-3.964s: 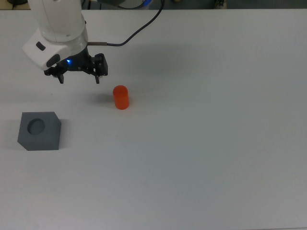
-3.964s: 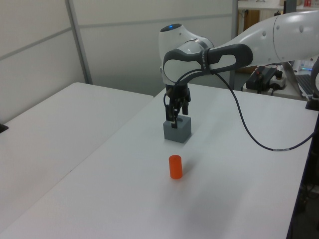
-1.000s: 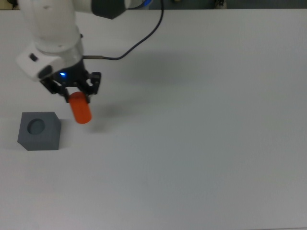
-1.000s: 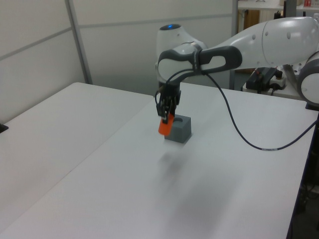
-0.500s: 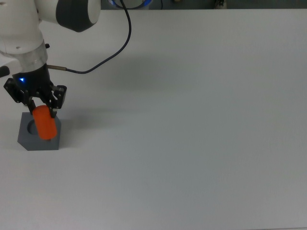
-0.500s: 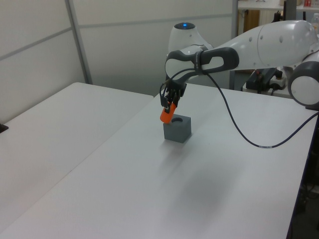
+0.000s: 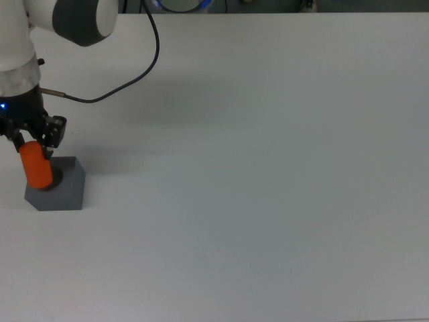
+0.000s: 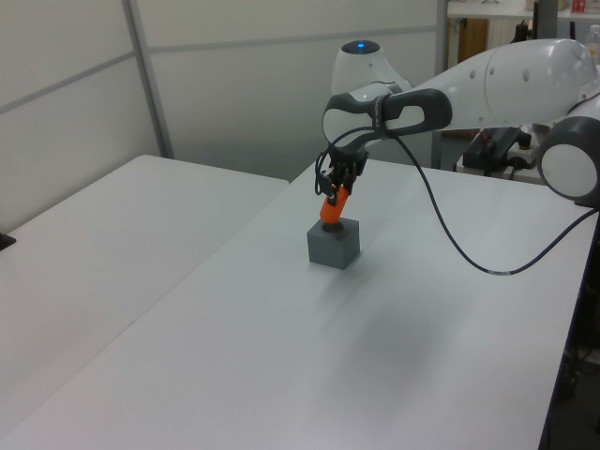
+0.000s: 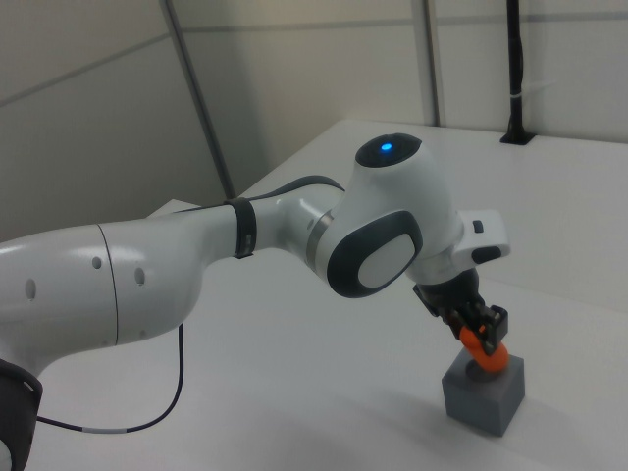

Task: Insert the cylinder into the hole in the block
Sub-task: 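Lower the cylinder into the block's hole, then open the gripper and raise it off the cylinder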

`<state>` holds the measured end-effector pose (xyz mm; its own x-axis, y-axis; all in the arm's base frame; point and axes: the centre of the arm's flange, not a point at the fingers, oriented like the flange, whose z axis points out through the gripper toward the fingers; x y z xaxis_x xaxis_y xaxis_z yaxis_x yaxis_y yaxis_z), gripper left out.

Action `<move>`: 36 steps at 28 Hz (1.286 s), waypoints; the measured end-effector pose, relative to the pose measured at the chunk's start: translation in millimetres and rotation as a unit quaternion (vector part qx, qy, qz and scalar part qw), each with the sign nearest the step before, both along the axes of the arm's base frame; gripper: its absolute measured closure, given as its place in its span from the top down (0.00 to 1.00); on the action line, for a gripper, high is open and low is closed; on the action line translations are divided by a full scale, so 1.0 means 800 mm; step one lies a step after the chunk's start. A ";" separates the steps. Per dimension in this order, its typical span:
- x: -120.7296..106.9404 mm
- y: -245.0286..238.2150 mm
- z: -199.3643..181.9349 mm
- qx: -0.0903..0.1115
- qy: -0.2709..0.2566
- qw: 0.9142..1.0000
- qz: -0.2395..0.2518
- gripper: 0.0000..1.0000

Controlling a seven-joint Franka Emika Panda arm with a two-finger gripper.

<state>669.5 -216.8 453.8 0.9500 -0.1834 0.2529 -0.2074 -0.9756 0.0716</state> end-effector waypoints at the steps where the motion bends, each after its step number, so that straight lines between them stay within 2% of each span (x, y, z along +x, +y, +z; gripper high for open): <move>1: 0.000 0.000 -0.001 0.000 0.002 1.000 0.001 0.51; 22: -0.002 0.013 -0.026 -0.017 0.035 0.999 0.022 0.53; 26: -0.001 0.014 -0.026 -0.028 0.040 0.998 0.028 0.71; 31: 0.001 0.019 -0.021 -0.030 0.037 0.998 0.031 0.90; 34: 0.002 0.021 -0.012 -0.032 0.031 0.998 0.033 0.99; 36: 0.003 0.023 -0.001 -0.033 0.024 0.999 0.034 1.00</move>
<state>671.6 -198.1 453.0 0.9710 -0.1023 0.2160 -0.1353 -0.9803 0.1440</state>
